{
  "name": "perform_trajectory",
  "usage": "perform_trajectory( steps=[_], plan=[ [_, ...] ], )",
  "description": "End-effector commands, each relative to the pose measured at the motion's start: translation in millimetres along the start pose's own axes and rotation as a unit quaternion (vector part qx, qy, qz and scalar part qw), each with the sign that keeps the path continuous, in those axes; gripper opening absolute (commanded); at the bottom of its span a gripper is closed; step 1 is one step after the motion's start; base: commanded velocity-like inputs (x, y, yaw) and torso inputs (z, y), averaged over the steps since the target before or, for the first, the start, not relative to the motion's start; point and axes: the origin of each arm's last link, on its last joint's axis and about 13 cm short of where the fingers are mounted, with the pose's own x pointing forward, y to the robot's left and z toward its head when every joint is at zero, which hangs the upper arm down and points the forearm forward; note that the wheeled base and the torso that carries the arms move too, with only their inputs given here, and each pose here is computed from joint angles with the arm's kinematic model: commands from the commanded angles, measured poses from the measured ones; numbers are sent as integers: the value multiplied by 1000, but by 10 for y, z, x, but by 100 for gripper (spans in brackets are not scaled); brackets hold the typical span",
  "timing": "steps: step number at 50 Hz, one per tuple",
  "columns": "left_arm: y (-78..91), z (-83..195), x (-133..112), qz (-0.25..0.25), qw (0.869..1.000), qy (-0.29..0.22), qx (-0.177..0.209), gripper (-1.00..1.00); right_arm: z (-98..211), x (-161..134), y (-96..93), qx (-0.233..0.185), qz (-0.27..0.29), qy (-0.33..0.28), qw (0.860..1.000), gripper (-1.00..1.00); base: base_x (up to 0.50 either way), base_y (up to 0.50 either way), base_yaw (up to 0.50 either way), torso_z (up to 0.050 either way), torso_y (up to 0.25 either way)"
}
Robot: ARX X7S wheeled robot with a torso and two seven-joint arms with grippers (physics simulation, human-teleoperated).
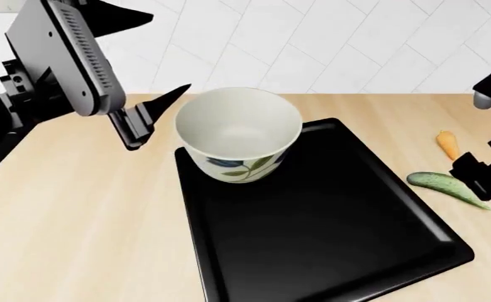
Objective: Place the two vegetables and bowl onto the tray for setting up a vegetable dip station.
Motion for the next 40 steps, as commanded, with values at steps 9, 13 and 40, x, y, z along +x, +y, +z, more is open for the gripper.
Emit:
perform_trajectory(
  steps=[9, 13, 40],
  plan=[
    [-42, -41, -34, 8, 1000, 0, -7, 100, -30, 367, 51, 15, 1, -9, 1000, 100, 0, 0, 0, 0, 0],
    [-55, -48, -40, 10, 1000, 0, -9, 100, -57, 398, 57, 19, -1, -7, 1000, 100, 0, 0, 0, 0, 0],
    [-108, -79, -58, 16, 1000, -1, -17, 100, -266, 496, 129, 36, -6, 23, 999, 100, 0, 0, 0, 0, 0]
  ],
)
